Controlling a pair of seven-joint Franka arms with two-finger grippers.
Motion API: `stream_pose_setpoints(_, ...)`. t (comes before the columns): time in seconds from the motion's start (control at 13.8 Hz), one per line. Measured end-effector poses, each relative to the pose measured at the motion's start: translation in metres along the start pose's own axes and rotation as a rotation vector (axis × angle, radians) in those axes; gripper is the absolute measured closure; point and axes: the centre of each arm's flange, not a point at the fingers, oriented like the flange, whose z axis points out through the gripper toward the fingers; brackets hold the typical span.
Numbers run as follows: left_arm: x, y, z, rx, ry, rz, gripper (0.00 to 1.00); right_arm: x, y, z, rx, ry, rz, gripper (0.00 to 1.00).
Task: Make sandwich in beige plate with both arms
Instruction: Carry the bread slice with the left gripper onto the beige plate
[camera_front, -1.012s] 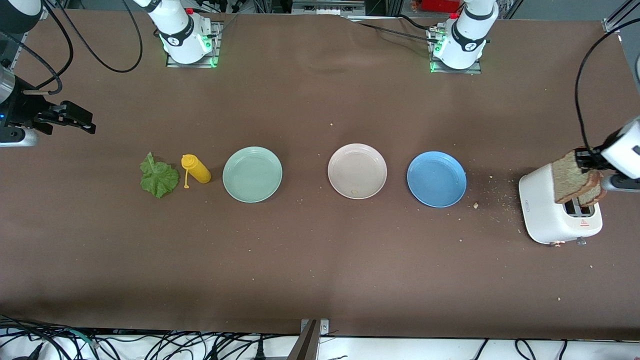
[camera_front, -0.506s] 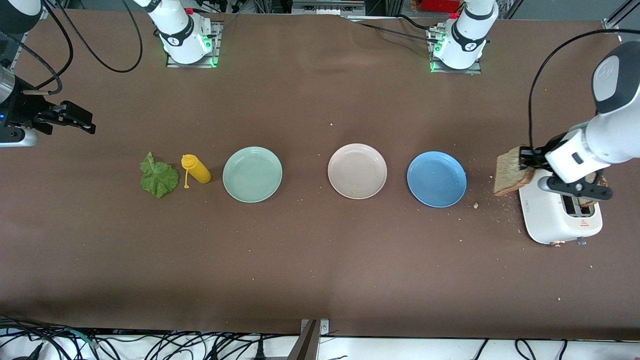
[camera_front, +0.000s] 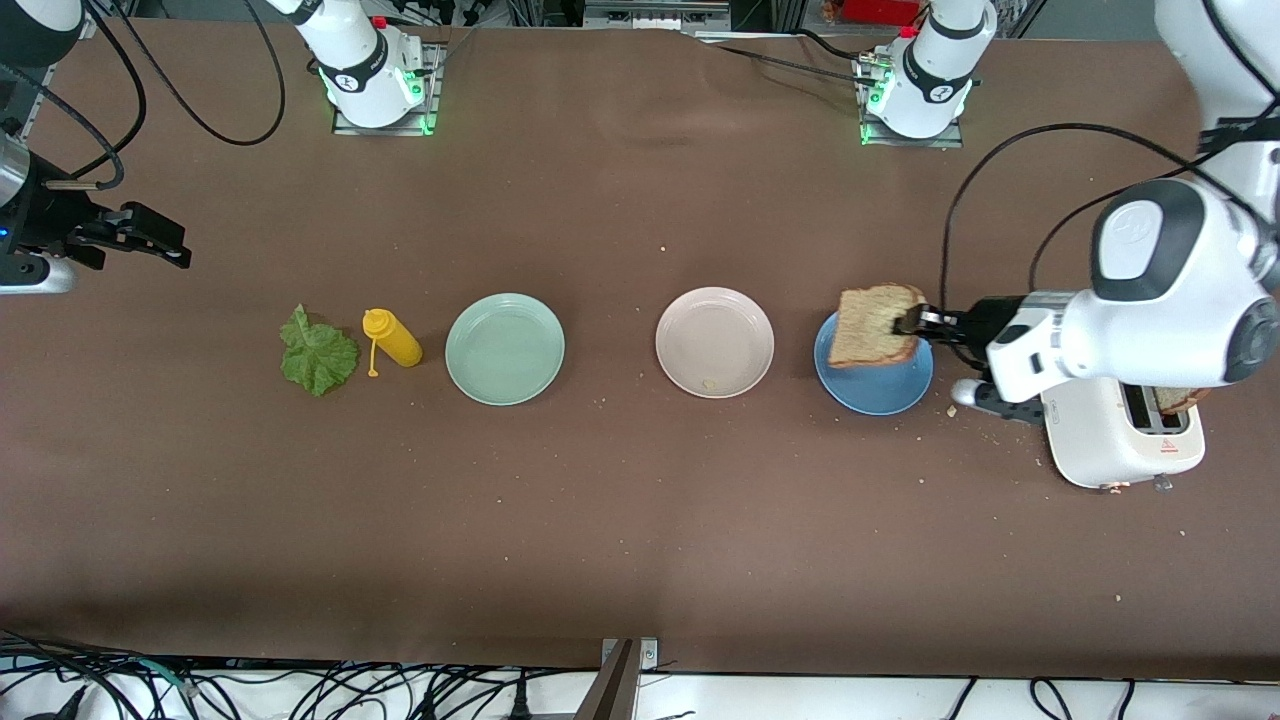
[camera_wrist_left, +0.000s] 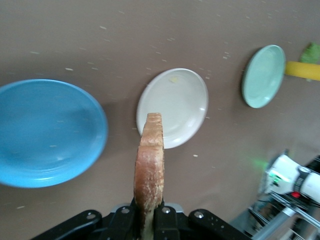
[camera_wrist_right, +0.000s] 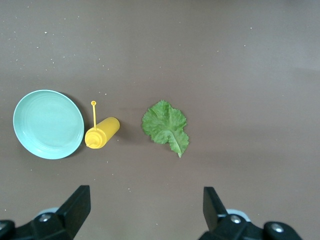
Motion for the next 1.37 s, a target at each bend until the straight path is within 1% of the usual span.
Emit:
stream_pose_setpoints(0.07, 0.007, 0.001, 0.017, -0.067, -0.027, -0.008, 0.92, 0.0, 0.0, 0.0, 0.0, 0.0, 0.0, 0.0)
stream_pose_setpoints(0.22, 0.025, -0.015, 0.053, -0.19, -0.074, -0.031, 0.92, 0.0, 0.0, 0.0, 0.0, 0.0, 0.0, 0.0)
stream_pose_setpoints(0.29, 0.035, -0.025, 0.07, -0.246, -0.083, -0.037, 0.92, 0.0, 0.0, 0.0, 0.0, 0.0, 0.0, 0.0)
stream_pose_setpoints(0.51, 0.056, -0.033, 0.114, -0.345, -0.084, -0.032, 0.92, 0.0, 0.0, 0.0, 0.0, 0.0, 0.001, 0.0)
stream_pose_setpoints(0.58, 0.063, -0.031, 0.125, -0.383, -0.064, -0.036, 0.92, 0.0, 0.0, 0.0, 0.0, 0.0, 0.001, 0.0)
stream_pose_setpoints(0.72, 0.074, -0.022, 0.152, -0.402, -0.029, -0.002, 0.92, 0.0, 0.0, 0.0, 0.0, 0.001, 0.001, 0.0)
stream_pose_setpoints(1.01, 0.074, -0.022, 0.217, -0.381, -0.056, 0.043, 0.92, 0.0, 0.0, 0.0, 0.0, 0.001, 0.001, 0.0)
stream_pose_setpoints(1.16, 0.069, -0.034, 0.23, -0.376, -0.056, 0.067, 0.92, 0.0, 0.0, 0.0, 0.0, 0.001, 0.001, 0.0)
stream_pose_setpoints(1.37, 0.068, -0.043, 0.237, -0.362, -0.035, 0.067, 0.91, 0.0, 0.0, 0.0, 0.0, 0.001, 0.001, 0.0)
